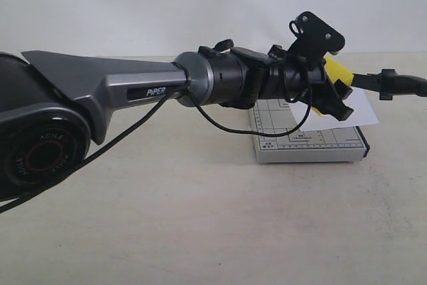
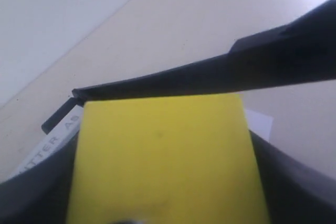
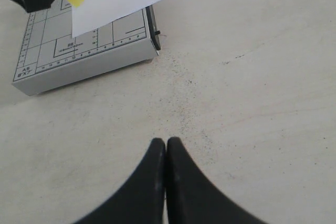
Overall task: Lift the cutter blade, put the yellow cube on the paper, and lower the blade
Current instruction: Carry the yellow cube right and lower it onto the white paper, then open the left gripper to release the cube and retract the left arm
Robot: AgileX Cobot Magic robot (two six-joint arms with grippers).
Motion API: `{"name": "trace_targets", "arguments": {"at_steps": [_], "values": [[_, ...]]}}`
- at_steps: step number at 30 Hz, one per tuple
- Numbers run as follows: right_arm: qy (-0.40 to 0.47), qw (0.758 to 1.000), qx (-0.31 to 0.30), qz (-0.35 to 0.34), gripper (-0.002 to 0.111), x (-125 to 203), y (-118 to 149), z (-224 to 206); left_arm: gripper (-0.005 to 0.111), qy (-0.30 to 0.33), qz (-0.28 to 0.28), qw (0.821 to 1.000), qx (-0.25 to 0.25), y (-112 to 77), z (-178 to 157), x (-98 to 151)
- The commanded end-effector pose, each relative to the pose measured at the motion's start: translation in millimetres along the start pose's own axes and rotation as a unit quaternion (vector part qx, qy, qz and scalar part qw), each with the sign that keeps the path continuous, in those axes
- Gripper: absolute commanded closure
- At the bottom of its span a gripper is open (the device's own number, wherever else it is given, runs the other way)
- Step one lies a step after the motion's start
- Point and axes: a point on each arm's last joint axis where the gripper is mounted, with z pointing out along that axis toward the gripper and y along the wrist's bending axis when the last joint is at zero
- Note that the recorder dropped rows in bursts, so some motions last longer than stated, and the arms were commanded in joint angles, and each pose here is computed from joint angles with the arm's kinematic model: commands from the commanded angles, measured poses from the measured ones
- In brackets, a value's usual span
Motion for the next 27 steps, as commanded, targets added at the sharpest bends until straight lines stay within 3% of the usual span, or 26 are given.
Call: {"name": "trace_targets", "arguments": {"at_steps": [1,11,15,17,20,22,24,27], "values": [[-0.002,1.0,-0.004,-0.001,0.109,-2,1,-1,0.102,-0.003,-0.001,1.0,-0.015,3.1,-1,-5],[-0.002,1.0,-0.004,0.001,0.109,-2,1,-1,0.102,0.006,0.005,1.0,-0.001,-0.2,6,8],[-0.002,1.0,-0.004,0.001,0.109,-2,1,-1,0.101,0.01,0.037,0.999,-0.001,-0.6,8,12],[-0.002,1.0,-0.004,0.002,0.109,-2,1,-1,0.086,0.01,0.038,0.999,-0.001,-0.6,8,12],[-0.002,1.0,-0.004,0.002,0.109,-2,1,-1,0.047,0.009,0.032,0.999,-0.001,-0.6,8,12],[-0.002,1.0,-0.004,0.002,0.109,-2,1,-1,0.029,0.009,0.032,0.999,-0.001,-0.6,8,12],[-0.002,1.0,-0.004,0.002,0.109,-2,1,-1,0.022,0.01,0.032,0.999,-0.005,0.1,8,12],[-0.002,1.0,-0.004,0.002,0.109,-2,1,-1,0.02,0.019,0.033,0.998,-0.044,6.5,7,11]]}}
